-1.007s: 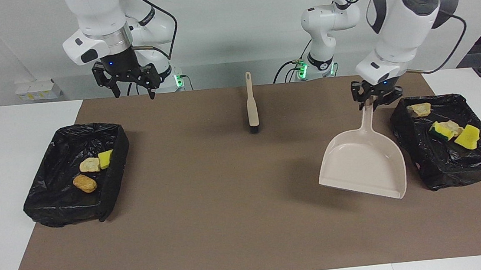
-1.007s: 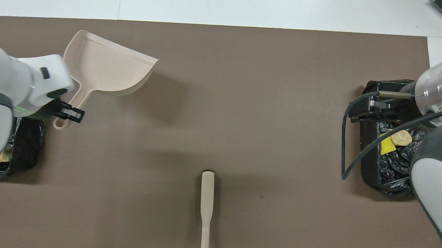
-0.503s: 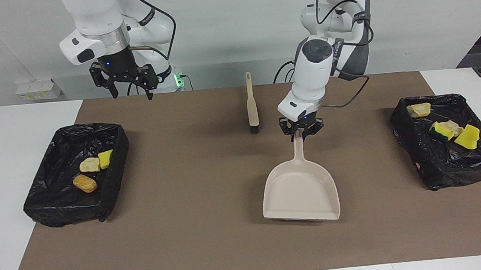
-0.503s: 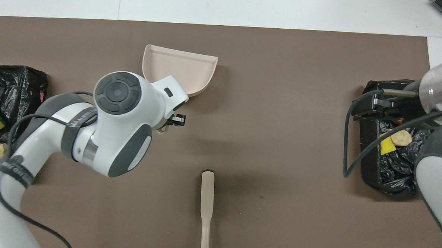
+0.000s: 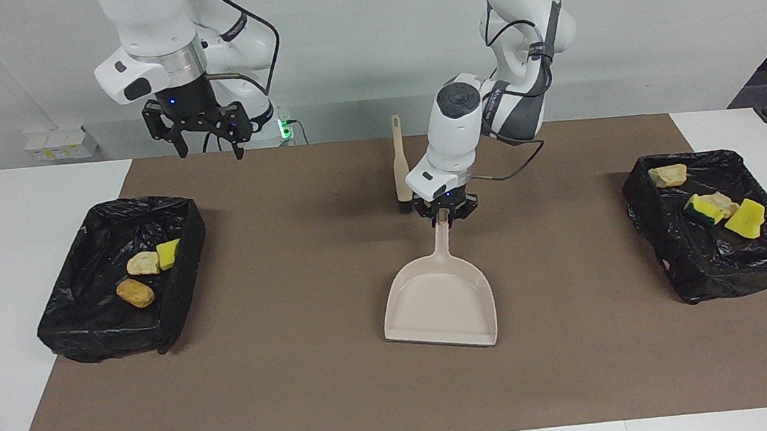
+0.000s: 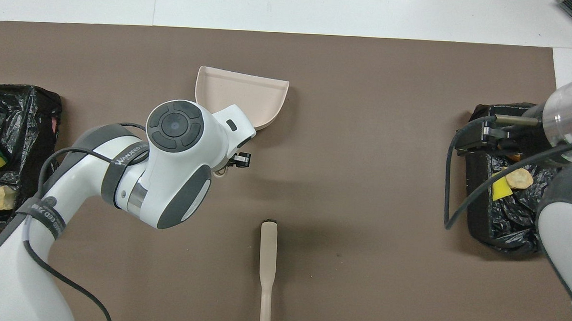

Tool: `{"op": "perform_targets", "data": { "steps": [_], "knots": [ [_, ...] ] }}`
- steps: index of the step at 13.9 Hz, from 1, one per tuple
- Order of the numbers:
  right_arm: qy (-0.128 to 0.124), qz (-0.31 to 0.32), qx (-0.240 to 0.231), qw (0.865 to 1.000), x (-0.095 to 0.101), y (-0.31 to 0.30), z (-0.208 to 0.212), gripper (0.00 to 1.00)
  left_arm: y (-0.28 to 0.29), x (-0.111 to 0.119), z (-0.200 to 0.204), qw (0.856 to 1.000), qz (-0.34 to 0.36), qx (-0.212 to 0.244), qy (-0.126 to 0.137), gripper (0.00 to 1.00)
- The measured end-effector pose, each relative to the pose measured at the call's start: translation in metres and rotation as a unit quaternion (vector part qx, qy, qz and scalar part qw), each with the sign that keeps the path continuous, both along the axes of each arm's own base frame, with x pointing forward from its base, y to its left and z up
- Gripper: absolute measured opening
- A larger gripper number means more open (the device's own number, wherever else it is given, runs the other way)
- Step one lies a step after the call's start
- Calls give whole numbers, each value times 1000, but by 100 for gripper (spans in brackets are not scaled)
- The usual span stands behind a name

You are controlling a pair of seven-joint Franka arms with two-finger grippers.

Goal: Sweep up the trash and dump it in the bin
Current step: 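Return the empty dustpan to the table center with the left gripper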

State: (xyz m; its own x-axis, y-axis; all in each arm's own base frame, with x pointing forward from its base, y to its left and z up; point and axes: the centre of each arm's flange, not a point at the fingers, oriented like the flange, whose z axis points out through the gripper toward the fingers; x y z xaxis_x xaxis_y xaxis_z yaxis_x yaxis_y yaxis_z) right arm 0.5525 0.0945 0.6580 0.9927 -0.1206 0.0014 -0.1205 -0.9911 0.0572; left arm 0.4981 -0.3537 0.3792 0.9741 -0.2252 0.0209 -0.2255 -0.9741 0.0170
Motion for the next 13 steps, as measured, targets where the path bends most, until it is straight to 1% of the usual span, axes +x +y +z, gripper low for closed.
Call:
{"op": "perform_targets", "data": {
  "steps": [3, 6, 7, 10, 12, 13],
  "knots": [
    [-1, -4, -2, 1000, -1, -3, 1, 100, -6, -7, -3, 1000, 7, -10, 7, 33],
    [4, -8, -3, 1000, -3, -6, 1, 100, -22, -22, -8, 999, 32, -18, 0, 33],
    [7, -11, -3, 1000, -4, -9, -1, 100, -25, -25, -9, 999, 42, -20, -1, 39],
    [14, -15, -1, 1000, -7, -13, -6, 100, -26, -26, -7, 997, 71, -23, -3, 77],
    [17, -16, -2, 1000, -10, -14, -8, 100, -21, -21, -3, 997, 78, -25, -6, 97],
    [18, -17, -2, 1000, -12, -15, -8, 100, -16, -17, 1, 996, 85, -26, -10, 100]
  ]
}}
